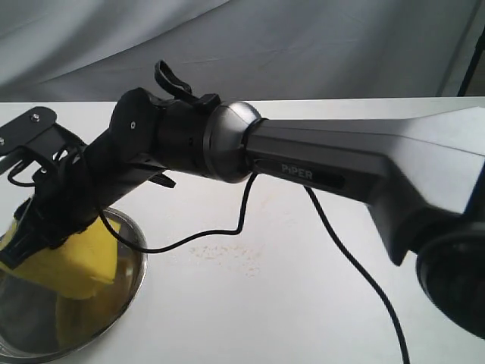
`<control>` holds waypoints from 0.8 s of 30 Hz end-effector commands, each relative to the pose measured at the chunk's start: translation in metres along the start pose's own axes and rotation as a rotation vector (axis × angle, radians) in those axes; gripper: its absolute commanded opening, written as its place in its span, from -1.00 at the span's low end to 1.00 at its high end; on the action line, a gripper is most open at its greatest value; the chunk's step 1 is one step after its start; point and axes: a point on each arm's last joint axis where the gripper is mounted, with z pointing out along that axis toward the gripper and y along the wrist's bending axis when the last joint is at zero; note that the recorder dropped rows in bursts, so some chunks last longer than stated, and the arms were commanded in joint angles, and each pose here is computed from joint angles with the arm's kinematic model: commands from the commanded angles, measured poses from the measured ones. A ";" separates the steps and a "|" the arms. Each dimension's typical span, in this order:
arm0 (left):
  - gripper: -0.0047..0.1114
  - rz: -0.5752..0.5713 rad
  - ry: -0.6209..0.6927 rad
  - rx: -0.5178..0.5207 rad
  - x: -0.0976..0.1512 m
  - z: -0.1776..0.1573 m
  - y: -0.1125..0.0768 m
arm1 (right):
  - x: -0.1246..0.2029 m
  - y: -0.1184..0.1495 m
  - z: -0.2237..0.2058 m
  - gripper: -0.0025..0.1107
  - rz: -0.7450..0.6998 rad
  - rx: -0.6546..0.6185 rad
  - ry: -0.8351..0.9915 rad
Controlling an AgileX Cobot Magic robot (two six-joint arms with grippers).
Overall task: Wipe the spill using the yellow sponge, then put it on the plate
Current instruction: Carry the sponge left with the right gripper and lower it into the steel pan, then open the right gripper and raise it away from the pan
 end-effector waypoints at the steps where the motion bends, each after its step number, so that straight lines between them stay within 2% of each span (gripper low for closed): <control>1: -0.92 0.000 0.003 0.005 0.002 0.000 0.000 | 0.008 -0.001 0.003 -0.04 -0.026 0.001 0.082; 7: -0.92 0.000 0.003 0.005 0.002 0.000 0.000 | 0.009 0.000 0.002 0.27 0.008 -0.007 0.105; 12: -0.92 0.000 0.003 0.005 0.002 0.000 0.000 | -0.002 0.001 -0.014 0.26 -0.010 0.020 0.082; 14: -0.92 0.000 0.003 0.005 0.002 0.000 0.000 | -0.006 -0.001 -0.024 0.17 0.024 0.037 0.083; 17: -0.92 0.000 0.003 0.005 0.002 0.000 0.000 | -0.007 -0.007 -0.040 -0.10 0.051 0.062 0.123; 24: -0.92 0.000 0.003 0.005 0.002 0.000 0.000 | 0.009 -0.033 -0.076 -0.88 0.070 0.065 0.318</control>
